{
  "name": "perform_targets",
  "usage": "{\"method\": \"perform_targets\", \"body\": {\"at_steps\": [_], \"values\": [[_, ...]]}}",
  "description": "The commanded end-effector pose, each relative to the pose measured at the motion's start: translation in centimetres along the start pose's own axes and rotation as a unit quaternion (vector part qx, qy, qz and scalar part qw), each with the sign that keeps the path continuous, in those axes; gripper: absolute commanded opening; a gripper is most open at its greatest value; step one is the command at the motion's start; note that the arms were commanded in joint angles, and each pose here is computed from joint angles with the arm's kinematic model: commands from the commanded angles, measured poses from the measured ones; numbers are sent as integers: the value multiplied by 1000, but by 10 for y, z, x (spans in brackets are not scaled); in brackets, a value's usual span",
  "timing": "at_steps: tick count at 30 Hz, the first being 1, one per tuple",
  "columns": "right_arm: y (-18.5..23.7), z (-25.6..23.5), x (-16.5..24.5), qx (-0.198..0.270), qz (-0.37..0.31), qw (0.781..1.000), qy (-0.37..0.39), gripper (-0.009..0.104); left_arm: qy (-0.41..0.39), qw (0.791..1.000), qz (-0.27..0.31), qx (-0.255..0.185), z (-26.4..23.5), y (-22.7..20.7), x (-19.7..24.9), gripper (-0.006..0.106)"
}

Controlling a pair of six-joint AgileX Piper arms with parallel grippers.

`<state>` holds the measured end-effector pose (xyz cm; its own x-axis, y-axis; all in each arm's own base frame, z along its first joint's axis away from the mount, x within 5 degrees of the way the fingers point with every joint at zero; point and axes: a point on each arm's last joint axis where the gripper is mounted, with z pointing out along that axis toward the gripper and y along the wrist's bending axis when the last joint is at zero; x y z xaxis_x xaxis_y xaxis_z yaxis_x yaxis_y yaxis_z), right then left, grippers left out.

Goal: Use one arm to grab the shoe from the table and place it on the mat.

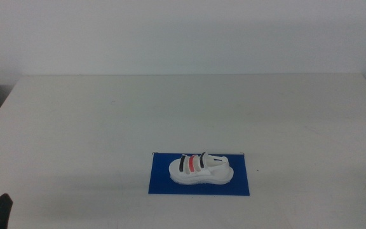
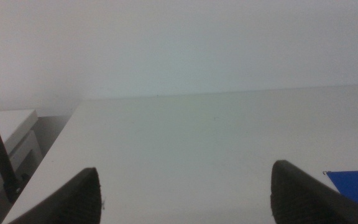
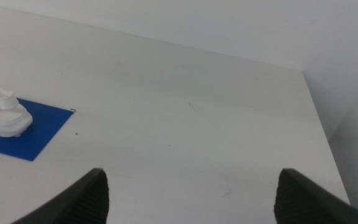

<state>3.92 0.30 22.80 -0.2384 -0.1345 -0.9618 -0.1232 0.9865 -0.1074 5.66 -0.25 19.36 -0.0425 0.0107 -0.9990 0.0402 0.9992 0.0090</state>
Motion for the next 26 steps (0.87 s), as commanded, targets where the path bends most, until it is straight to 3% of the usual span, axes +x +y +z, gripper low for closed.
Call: {"method": "perform_targets", "body": {"at_steps": [1,13,26], "values": [[-2,-7,-14,14,-6,998,-64,73,-43,999,-7,0,-1,0,-6,94],[2,14,9,10,5,993,-121,73,-43,999,-7,0,-1,0,-6,94],[5,26,38,5,6,998,-67,73,-43,999,-7,0,-1,0,-6,94]]}}
